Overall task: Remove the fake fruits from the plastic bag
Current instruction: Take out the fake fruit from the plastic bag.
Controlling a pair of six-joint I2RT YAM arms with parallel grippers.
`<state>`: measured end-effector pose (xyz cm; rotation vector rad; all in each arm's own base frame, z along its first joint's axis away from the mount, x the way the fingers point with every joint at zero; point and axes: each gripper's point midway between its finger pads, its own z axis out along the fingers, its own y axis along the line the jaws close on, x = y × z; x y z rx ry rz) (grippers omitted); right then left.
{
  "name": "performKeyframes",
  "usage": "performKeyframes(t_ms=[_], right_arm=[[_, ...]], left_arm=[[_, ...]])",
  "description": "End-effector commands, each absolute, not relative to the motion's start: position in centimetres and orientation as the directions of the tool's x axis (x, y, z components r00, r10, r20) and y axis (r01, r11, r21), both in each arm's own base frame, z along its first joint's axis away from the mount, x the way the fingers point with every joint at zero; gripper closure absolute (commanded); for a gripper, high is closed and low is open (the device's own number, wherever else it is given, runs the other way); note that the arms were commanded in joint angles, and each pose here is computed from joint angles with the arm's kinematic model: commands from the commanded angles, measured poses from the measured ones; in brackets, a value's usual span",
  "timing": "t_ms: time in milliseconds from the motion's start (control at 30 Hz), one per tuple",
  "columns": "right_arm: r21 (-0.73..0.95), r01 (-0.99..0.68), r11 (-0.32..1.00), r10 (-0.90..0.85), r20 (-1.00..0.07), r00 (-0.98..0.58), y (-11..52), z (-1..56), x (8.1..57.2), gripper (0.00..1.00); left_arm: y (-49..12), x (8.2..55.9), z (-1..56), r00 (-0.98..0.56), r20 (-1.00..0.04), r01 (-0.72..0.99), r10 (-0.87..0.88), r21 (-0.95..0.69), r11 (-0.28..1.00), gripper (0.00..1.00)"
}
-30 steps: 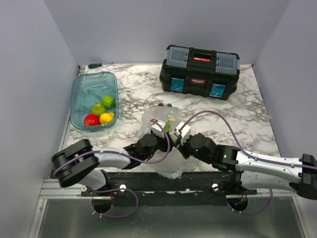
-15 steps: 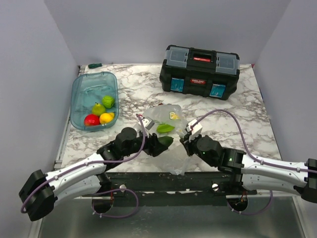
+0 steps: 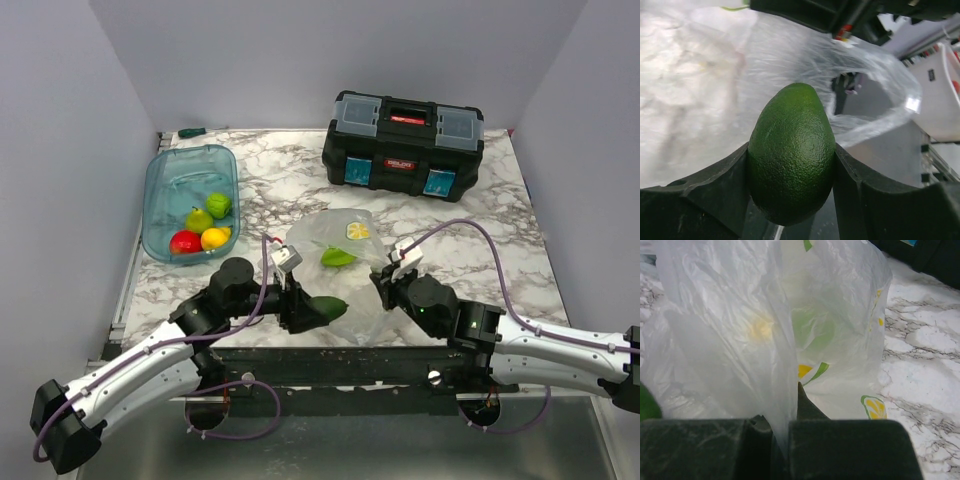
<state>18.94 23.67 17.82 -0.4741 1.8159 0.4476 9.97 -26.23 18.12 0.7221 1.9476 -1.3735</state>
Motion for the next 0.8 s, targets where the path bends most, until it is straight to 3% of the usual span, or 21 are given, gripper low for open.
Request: performKeyframes(t_ms=[0,300,533,767], right_arm=[[0.053,-0.503,0.863,-0.093,-0.960,-0.262,23.3,17.7,19.4,0.99],[0.089,-0.202,0.975,0.040,-0.971,-0.236,18.5,19.0,21.5,0.99],[0.103,-0.250,0.963,0.040,-0.968,-0.246,18.1,18.5,20.7,0.99],[0.131,-0.236,0.963,0.076,-0.971,-0.228,17.3,19.0,20.6,0.99]], left_arm=[[-26.2,6.6,21.9,-0.615,-0.778,0.789,0.132,-0.606,0.105,0.92],[-24.9,6.3,23.5,-0.510,-0.853,0.860,0.113,-0.499,0.108,1.00],[-22.9,9.1,27.7,-0.461,-0.887,0.841,-0.005,-0.439,0.316,1.00],[-18.1,14.0,28.9,-0.457,-0.879,0.611,-0.135,-0.421,0.671,1.00]])
